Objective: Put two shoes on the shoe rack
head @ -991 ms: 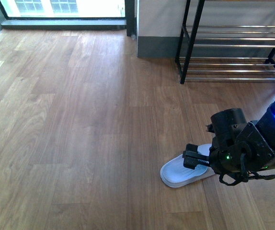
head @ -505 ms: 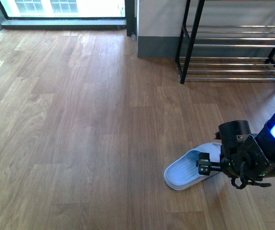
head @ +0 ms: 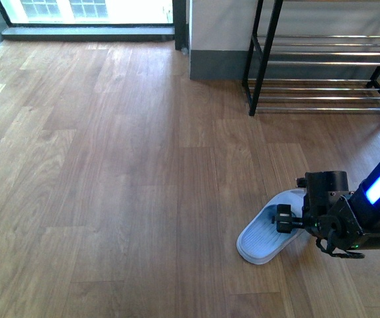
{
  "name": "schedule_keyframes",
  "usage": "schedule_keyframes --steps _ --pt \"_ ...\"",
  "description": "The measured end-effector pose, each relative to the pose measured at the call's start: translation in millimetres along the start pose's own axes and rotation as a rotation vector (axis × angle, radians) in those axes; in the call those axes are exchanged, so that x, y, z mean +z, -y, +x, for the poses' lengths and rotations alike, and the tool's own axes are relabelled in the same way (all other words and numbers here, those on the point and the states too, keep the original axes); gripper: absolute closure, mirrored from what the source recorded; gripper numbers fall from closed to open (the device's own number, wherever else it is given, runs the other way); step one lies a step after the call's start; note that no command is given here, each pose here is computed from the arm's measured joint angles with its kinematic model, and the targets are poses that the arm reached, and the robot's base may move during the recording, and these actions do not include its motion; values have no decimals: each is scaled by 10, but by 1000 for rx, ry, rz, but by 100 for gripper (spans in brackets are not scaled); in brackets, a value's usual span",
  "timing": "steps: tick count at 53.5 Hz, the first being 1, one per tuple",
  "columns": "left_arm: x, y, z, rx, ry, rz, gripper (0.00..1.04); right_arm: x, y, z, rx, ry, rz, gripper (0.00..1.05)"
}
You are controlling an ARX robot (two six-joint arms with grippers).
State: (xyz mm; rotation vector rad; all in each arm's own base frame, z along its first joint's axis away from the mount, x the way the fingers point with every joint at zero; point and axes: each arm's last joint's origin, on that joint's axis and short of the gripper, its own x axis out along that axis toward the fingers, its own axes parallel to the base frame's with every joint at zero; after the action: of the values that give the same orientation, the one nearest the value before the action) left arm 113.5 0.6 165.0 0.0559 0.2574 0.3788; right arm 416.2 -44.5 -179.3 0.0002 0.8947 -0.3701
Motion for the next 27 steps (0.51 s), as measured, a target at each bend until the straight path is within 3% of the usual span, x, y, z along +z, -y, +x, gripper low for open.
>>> schedule_keyframes --steps 15,20,27 --pt "0 0 0 0 0 0 103 267 -10 205 -33 146 -27 61" --pt "0 0 0 0 0 0 103 294 26 221 -35 159 -31 72" --pt "0 0 0 0 0 0 103 225 127 108 -36 188 -69 94"
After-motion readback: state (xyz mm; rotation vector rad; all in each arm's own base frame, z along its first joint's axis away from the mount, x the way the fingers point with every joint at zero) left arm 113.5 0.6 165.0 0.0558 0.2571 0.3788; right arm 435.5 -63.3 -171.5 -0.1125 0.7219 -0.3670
